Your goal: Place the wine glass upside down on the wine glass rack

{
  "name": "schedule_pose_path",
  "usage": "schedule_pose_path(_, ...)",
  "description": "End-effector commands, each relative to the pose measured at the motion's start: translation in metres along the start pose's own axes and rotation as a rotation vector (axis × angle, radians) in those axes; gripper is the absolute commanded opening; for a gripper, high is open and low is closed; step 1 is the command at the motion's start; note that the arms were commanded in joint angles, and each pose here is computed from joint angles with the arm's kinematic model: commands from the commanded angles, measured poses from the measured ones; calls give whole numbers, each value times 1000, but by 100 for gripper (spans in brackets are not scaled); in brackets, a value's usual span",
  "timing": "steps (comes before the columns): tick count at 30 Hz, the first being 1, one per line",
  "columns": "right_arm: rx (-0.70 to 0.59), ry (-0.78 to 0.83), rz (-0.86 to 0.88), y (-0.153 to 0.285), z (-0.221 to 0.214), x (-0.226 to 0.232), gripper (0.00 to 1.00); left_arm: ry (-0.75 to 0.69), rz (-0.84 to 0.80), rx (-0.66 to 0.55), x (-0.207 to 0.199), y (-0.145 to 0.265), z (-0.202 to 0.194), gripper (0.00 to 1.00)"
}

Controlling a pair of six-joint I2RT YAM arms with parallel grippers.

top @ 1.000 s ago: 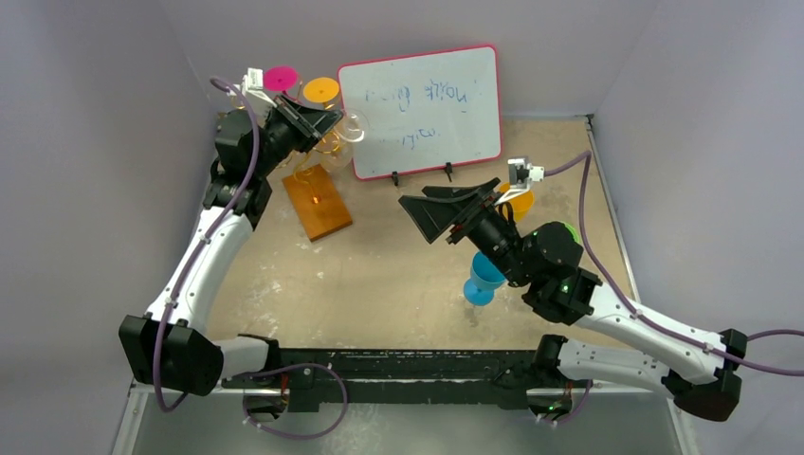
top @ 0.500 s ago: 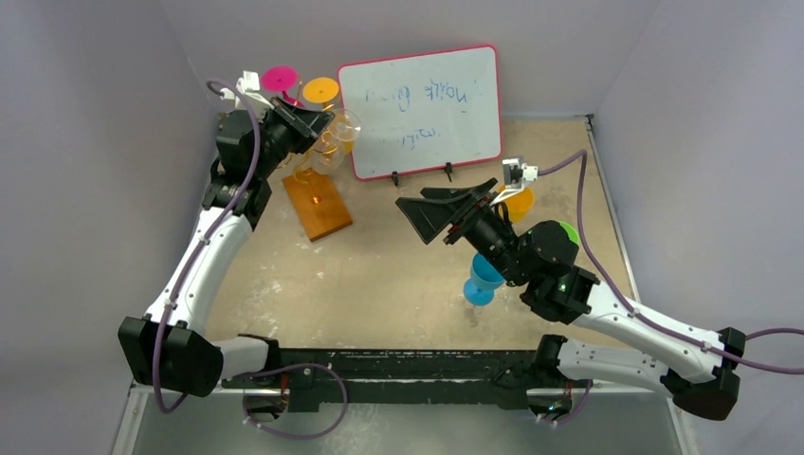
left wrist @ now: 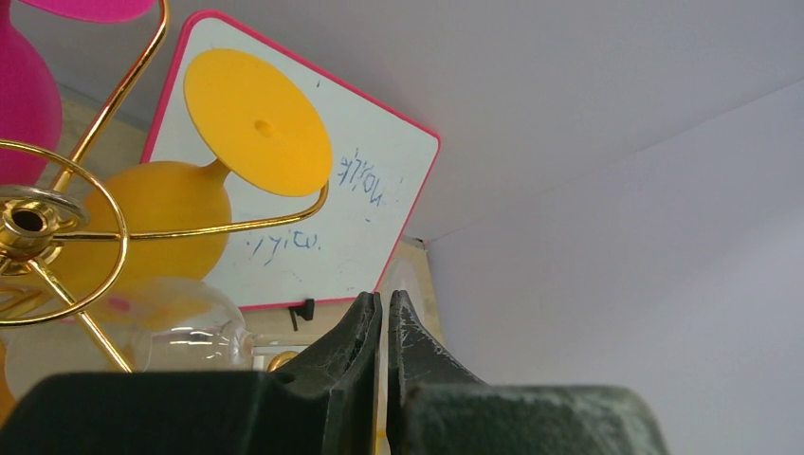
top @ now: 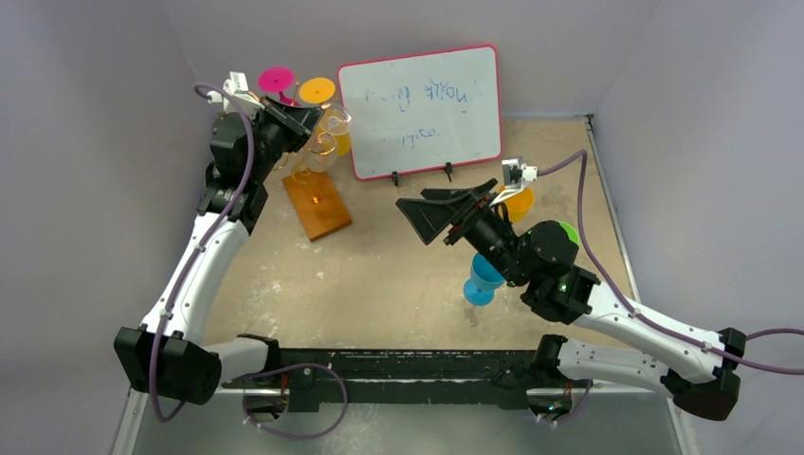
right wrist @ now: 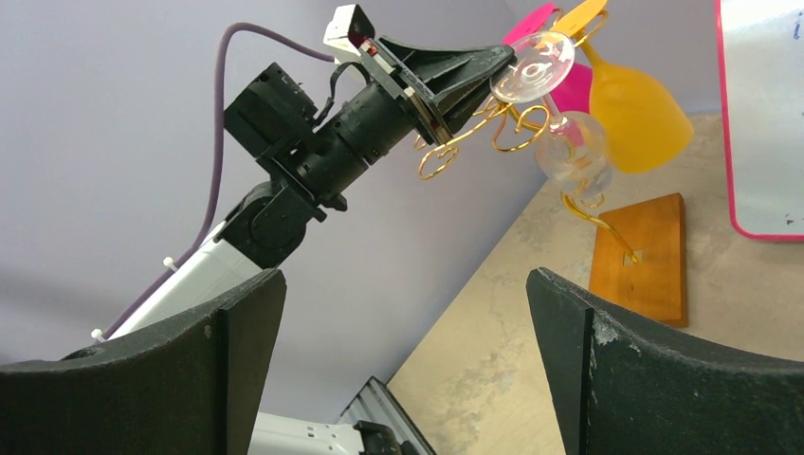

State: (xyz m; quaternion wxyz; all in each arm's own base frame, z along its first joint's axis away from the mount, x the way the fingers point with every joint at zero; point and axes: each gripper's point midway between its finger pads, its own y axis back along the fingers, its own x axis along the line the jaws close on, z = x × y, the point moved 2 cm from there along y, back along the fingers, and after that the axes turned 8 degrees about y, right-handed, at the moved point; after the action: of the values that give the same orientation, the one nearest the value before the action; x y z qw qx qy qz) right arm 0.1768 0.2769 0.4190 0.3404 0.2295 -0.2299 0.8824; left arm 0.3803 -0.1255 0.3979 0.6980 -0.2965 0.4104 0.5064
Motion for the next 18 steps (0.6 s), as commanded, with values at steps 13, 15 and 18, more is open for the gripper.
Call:
schedule_pose_path(13,-81,-3,25,2,30,13,100,140,-126,-128,-38,17,26,0)
schedule_pose_path(15,-84,-3,24,3,32,12,100,150,-127,-150,-37,21,29,0)
schedule_pose_path(18,-86,-4,23,5,32,12,100,166,-120,-194,-34,28,34,0)
